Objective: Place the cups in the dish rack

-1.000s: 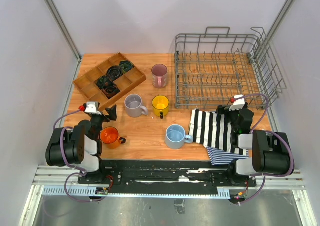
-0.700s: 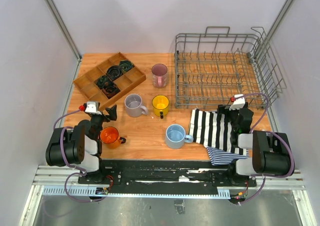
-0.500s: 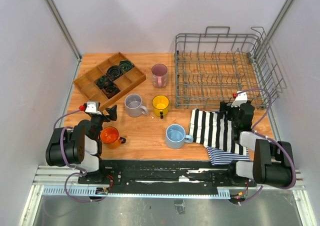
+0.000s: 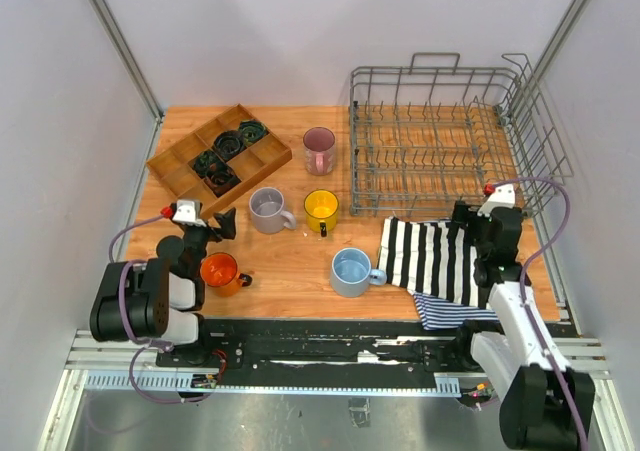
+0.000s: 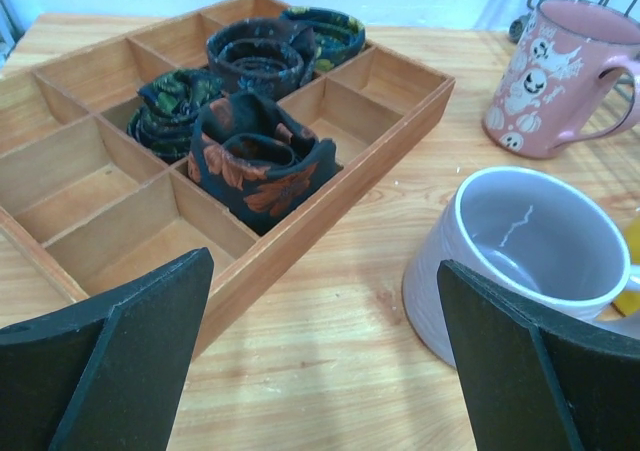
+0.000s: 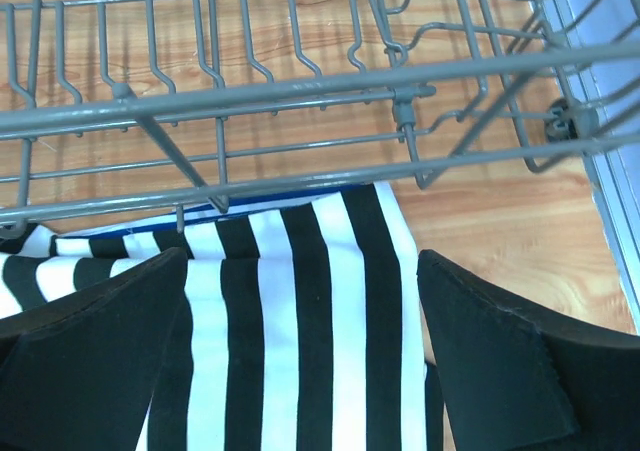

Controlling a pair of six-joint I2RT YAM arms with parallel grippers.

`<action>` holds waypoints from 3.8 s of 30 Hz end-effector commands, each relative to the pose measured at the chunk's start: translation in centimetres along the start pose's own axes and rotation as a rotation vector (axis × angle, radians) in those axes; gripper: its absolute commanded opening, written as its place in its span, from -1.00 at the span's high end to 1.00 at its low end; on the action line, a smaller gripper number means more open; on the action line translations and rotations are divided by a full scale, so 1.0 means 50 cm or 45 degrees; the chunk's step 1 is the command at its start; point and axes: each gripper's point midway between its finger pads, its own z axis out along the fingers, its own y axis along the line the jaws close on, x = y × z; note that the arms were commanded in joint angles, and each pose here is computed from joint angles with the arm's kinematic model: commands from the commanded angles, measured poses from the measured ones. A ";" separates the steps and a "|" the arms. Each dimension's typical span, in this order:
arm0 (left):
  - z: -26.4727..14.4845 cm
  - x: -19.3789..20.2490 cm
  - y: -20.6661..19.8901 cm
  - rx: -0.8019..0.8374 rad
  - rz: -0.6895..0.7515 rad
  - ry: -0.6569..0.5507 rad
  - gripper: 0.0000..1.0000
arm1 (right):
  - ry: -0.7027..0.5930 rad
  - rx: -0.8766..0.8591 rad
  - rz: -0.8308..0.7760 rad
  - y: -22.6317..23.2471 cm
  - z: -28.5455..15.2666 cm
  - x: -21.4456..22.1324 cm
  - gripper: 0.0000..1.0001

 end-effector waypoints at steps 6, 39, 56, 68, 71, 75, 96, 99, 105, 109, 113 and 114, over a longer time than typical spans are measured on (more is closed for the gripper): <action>0.052 -0.040 0.040 -0.167 -0.134 0.165 -0.99 | 0.099 0.029 0.248 0.008 -0.115 0.007 -0.97; 0.116 -0.644 -0.267 1.005 -0.819 -0.361 -0.99 | -0.098 -0.927 0.572 0.231 -0.360 -0.462 -0.97; 0.089 -0.806 -0.323 1.361 -0.873 -0.469 -0.99 | -0.267 -1.109 0.692 0.251 -0.413 -0.626 -0.97; 0.097 -1.021 -0.307 0.882 -0.695 -0.813 -0.99 | -0.243 -1.061 0.758 0.244 -0.385 -0.646 -0.97; 0.136 -1.014 -0.305 0.638 -0.553 -0.758 -0.99 | -0.224 -1.193 0.768 0.268 -0.386 -0.657 -0.97; 0.233 -0.912 -0.282 0.468 -0.522 -0.551 -1.00 | -0.271 -1.308 0.799 0.287 -0.386 -0.671 -0.97; 0.590 -0.272 -0.246 -0.107 -0.314 0.607 -0.80 | 0.063 -0.875 0.719 0.250 -0.164 -0.580 -0.97; 0.594 -0.213 -0.260 -0.124 -0.347 0.728 -0.69 | 0.097 -0.858 0.716 0.250 -0.149 -0.562 -0.97; 0.588 -0.141 -0.304 -0.102 -0.346 0.839 -0.45 | 0.173 -0.829 0.701 0.250 -0.126 -0.524 -0.97; 0.567 -0.105 -0.310 -0.107 -0.308 0.917 -0.42 | 0.207 -0.819 0.699 0.251 -0.115 -0.501 -0.97; 0.546 -0.087 -0.337 -0.060 -0.274 0.965 -0.40 | 0.231 -0.822 0.704 0.254 -0.104 -0.485 -0.97; 0.542 -0.082 -0.348 -0.050 -0.262 0.973 -0.40 | 0.236 -0.823 0.704 0.255 -0.101 -0.482 -0.97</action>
